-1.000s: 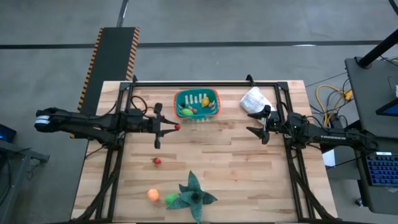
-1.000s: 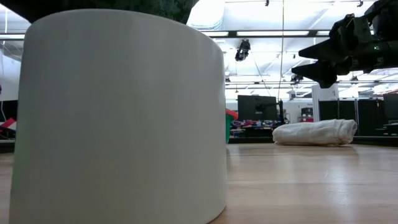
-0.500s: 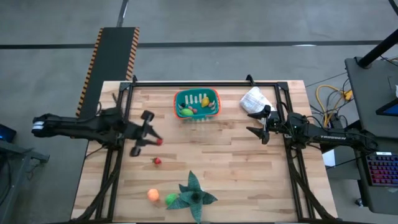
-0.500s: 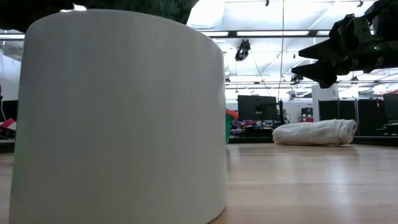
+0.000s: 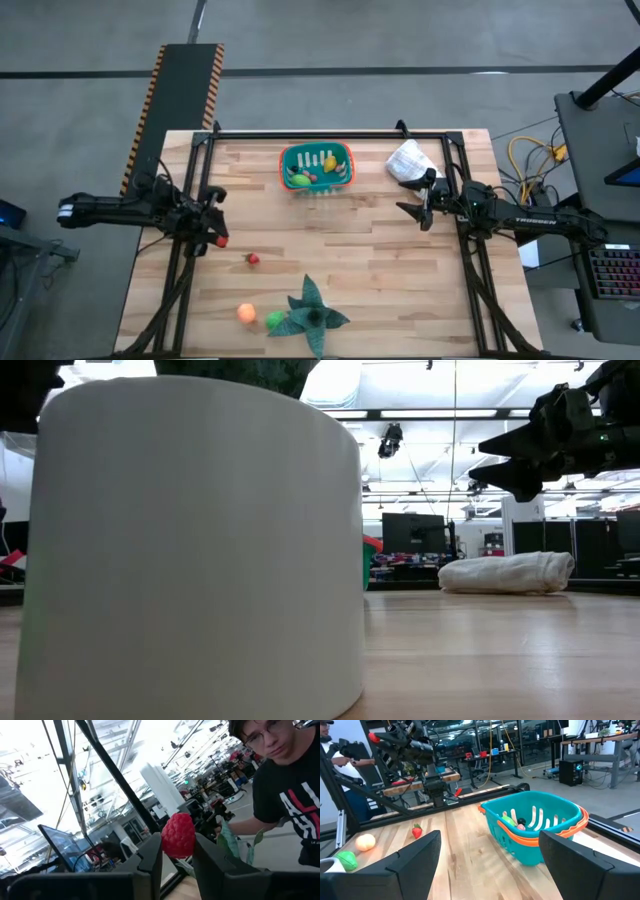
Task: Pick and placing Produce into tupperware
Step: Put the red raspberry toy into the bin
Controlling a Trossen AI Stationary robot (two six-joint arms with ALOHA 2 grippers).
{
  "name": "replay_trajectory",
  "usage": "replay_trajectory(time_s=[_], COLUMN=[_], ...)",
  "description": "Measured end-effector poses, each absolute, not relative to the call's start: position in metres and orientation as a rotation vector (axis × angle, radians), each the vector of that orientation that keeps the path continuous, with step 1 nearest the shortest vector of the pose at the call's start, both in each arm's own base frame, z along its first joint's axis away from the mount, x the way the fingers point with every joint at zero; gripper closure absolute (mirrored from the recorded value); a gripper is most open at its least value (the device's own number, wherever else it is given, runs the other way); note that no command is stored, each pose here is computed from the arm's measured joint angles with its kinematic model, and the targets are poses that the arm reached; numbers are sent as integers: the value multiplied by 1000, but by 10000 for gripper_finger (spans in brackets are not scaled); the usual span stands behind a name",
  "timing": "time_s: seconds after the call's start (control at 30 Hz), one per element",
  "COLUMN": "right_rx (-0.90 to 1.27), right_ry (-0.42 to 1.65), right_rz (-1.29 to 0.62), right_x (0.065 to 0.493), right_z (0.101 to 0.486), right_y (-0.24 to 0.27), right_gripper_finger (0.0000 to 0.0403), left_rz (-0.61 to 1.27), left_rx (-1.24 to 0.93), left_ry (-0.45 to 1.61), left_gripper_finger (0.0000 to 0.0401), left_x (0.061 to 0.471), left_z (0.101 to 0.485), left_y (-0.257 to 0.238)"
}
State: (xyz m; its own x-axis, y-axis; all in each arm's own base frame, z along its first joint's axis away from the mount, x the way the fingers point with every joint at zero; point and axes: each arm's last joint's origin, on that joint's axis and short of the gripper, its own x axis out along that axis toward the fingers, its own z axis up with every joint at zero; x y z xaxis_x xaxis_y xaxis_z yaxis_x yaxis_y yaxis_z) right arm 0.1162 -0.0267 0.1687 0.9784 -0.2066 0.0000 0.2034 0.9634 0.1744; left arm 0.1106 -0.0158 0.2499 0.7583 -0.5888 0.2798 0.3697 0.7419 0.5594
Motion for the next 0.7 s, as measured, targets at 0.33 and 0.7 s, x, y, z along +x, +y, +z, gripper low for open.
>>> replay_trajectory(time_s=[0.33,0.7], right_rx=[175,175], right_ry=[-18,-18], right_rz=[-208,-207], right_x=[116,116], right_z=[169,169], right_y=[-27,-27], right_gripper_finger=[76,76], left_rz=[-537,-78], left_rx=[500,424], left_ry=[-472,-349], left_gripper_finger=[335,335], left_x=[109,121], left_z=[250,251], left_y=[-16,-3])
